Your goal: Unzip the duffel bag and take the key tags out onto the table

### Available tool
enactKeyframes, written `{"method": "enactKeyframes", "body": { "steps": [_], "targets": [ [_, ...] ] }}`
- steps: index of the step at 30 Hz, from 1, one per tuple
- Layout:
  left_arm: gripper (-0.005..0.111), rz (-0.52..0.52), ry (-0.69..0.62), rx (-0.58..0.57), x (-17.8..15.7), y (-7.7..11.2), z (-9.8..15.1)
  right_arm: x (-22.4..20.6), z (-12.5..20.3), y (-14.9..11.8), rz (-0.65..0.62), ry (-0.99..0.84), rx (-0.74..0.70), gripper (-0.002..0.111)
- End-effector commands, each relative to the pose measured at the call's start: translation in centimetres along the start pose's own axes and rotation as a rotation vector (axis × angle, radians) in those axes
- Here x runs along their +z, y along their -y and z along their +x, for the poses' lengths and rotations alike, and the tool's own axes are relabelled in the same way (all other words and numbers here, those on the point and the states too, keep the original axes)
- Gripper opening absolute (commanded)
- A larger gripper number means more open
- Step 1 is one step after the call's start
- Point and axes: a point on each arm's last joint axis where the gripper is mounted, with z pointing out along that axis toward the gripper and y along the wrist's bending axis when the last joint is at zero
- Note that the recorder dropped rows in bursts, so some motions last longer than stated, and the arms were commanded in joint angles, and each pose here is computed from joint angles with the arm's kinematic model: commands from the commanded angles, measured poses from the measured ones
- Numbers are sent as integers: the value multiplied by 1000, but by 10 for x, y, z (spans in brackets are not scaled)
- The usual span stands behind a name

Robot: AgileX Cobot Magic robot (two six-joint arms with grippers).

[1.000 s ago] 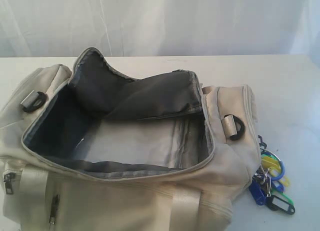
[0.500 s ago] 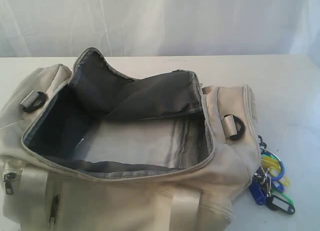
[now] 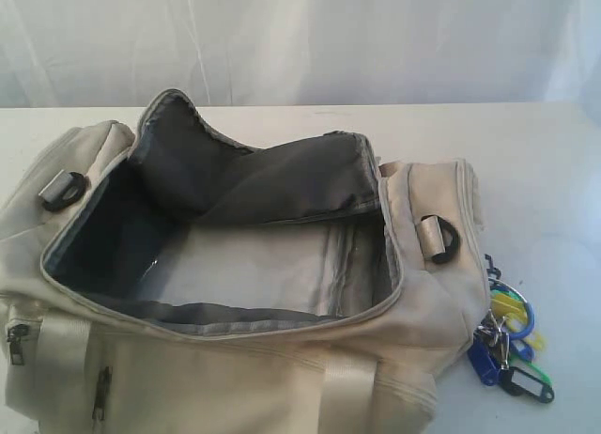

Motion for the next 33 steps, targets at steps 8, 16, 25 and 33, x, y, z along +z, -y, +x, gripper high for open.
{"method": "enactKeyframes", "body": {
  "steps": [8,16,25,33],
  "targets": [
    [0,-40,-328,-82,18,0,109,-3,-2,0,3,20,-11,0],
    [0,-44,-409,-182,16,2,125,-3,-2,0,3,20,-11,0],
    [0,-15,-409,-146,16,2,125,-3,-2,0,3,20,-11,0],
    [0,-28,-413,-86,16,0,125,-3,-2,0,3,18,-11,0]
  ]
}}
